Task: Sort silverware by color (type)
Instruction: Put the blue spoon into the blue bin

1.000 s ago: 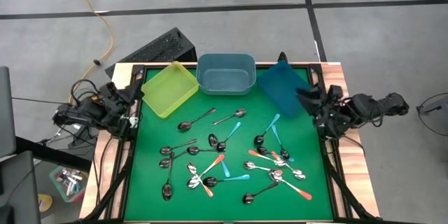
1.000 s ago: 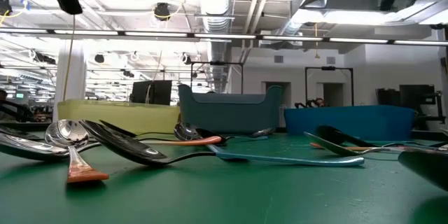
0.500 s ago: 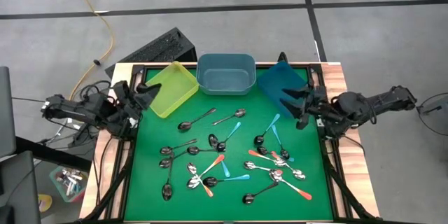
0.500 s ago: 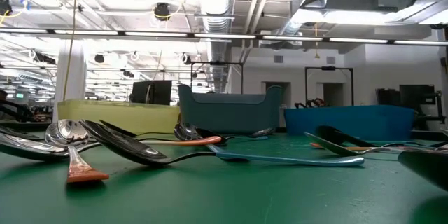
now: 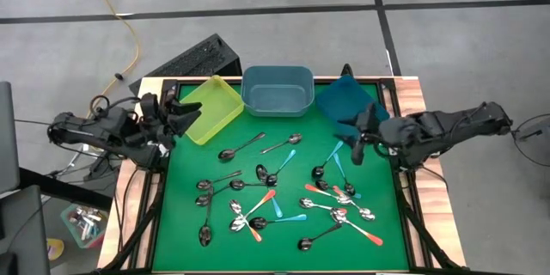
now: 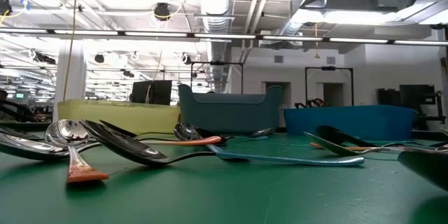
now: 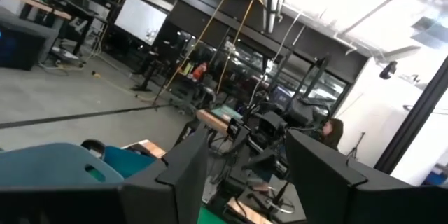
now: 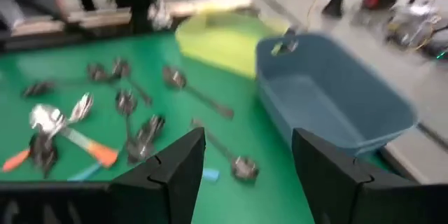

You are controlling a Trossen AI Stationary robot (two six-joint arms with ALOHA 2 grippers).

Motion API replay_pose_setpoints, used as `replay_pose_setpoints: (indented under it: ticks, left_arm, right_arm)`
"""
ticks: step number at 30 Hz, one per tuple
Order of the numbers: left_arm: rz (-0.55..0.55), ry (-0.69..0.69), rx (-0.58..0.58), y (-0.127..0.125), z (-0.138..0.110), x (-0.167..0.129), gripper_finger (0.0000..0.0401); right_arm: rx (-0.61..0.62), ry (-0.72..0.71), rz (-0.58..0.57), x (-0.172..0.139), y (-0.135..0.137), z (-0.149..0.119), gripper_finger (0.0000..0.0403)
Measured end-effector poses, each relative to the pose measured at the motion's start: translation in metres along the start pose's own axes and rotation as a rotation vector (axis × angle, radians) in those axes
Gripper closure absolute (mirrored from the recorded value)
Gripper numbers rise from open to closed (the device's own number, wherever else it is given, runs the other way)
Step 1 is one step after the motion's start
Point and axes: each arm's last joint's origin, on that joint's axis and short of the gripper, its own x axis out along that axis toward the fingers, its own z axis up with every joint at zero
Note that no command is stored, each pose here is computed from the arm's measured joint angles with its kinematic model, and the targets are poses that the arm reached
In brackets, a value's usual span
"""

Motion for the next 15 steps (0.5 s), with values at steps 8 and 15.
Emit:
replay_pose_setpoints:
  ticks: [8, 15]
  left_arm:
    - [0.017, 0.028, 0.012, 0.001, -0.004, 0.001, 0.0225]
    - [0.051, 0.024, 0.020, 0.003, -0.004, 0.001, 0.0225]
  right_arm:
    - [0.177, 0.354, -0.061, 0.028, 0.010, -0.031, 0.0169]
    - [0.290, 0.660, -0.213, 0.051, 0.020, -0.061, 0.0178]
